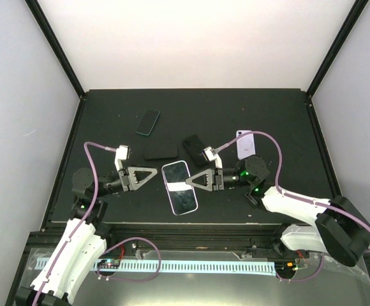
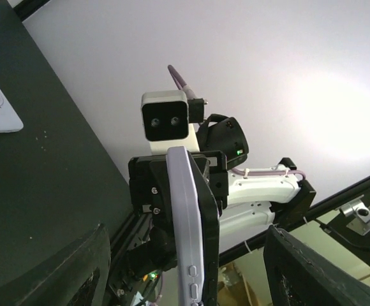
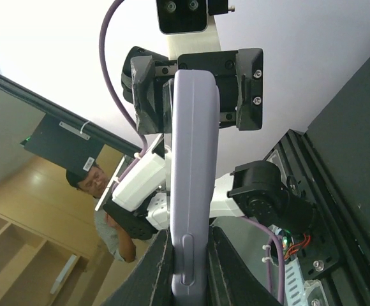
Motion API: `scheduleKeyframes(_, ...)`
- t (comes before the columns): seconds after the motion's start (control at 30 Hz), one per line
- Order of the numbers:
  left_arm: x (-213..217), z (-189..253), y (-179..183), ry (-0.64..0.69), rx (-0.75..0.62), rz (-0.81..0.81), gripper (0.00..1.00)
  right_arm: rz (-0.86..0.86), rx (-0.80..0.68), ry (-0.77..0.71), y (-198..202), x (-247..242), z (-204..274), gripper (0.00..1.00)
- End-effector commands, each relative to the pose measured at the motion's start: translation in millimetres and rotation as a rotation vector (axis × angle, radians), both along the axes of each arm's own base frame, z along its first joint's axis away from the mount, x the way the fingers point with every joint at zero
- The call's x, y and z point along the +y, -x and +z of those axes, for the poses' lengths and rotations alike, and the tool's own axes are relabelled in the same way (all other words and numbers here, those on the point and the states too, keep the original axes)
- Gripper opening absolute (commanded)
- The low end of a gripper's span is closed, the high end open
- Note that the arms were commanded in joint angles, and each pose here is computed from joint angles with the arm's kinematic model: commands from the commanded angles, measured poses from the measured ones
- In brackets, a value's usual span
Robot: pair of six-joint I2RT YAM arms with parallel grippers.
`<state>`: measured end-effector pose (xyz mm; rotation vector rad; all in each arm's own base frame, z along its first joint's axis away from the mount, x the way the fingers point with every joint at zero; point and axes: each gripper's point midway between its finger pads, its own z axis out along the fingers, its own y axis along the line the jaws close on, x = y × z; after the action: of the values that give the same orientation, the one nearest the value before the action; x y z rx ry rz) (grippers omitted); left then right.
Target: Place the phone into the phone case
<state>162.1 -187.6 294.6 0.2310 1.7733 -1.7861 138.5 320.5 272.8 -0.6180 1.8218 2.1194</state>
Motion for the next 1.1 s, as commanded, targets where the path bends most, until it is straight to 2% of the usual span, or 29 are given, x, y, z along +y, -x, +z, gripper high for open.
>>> scheduleKeyframes(0.0, -5, 8, 6, 0.028, -0.036, -0.043, 0.68, 0.013, -0.046, -0.095, 1, 0, 29, 0.11)
scheduleKeyframes(0.13, -11, 7, 5, 0.031, -0.026, -0.056, 0.70, 0.021, -0.032, -0.094, -1, 5, 29, 0.12)
scheduleKeyframes(0.23, -13, 7, 4, 0.031, -0.021, -0.057, 0.65, 0.028, -0.028, -0.101, -1, 7, 31, 0.11)
scheduleKeyframes(0.67, -15, 0, -7, -0.015, 0.018, -0.017, 0.17, 0.025, -0.011, -0.083, -3, 10, 21, 0.12)
scheduleKeyframes(0.83, -14, -6, -11, -0.046, 0.033, 0.002, 0.02, 0.019, -0.009, -0.070, -4, 11, 17, 0.12)
scheduleKeyframes(1.07, -13, -14, -16, -0.112, 0.067, 0.033, 0.02, -0.005, 0.002, -0.040, -9, 13, 9, 0.15)
